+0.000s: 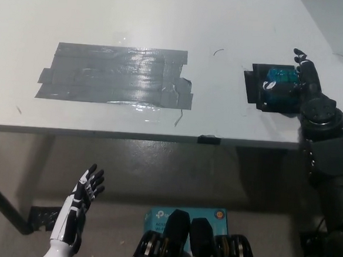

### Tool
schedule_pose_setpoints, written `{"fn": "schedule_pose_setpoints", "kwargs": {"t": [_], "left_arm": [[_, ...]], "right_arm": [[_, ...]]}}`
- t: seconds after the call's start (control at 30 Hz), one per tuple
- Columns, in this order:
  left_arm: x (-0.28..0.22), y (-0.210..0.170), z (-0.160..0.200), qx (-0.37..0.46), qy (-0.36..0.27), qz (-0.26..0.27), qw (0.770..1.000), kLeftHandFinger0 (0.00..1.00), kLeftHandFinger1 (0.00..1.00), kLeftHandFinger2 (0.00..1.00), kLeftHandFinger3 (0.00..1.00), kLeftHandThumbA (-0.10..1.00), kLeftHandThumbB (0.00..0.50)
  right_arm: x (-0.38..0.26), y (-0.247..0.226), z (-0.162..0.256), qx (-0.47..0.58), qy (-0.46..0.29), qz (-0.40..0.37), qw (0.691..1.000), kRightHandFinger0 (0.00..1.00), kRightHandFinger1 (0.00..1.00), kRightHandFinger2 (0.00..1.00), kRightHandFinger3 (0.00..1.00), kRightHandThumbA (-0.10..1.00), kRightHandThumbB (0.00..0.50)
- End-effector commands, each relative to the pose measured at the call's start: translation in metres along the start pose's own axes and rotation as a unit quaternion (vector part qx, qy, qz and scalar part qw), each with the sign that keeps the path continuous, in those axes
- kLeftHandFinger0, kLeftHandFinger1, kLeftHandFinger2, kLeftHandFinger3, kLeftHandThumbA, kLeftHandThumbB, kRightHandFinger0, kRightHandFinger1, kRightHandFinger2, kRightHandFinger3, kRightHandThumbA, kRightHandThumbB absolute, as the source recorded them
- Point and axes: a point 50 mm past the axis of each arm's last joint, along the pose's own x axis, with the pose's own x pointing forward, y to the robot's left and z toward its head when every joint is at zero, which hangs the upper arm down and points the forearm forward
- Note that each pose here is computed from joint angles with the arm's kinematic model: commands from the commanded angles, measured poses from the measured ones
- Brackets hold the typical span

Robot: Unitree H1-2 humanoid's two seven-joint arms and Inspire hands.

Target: A rubick's cube is kept in the black marked spot on the table and the robot uses its right arm to pick it up and hands it to a person

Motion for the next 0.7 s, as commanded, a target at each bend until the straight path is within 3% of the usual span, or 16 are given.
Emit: {"fn": "schedule_pose_setpoints", "kwargs": {"t": [0.0, 0.67], "left_arm": [[0.004, 0.003, 0.009, 0.007, -0.028, -0.005, 1.0, 1.0, 1.0, 1.0, 1.0, 1.0, 0.032], [0.011, 0.005, 0.012, 0.009, -0.033, -0.006, 0.999, 1.0, 1.0, 1.0, 1.0, 1.0, 0.026]], "right_arm": [[0.004, -0.005, 0.038, 0.036, -0.034, -0.006, 0.999, 1.0, 1.0, 1.0, 1.0, 0.82, 0.443], [0.006, 0.019, 0.014, 0.012, -0.015, 0.01, 1.0, 1.0, 1.0, 1.0, 1.0, 0.83, 0.487]]}}
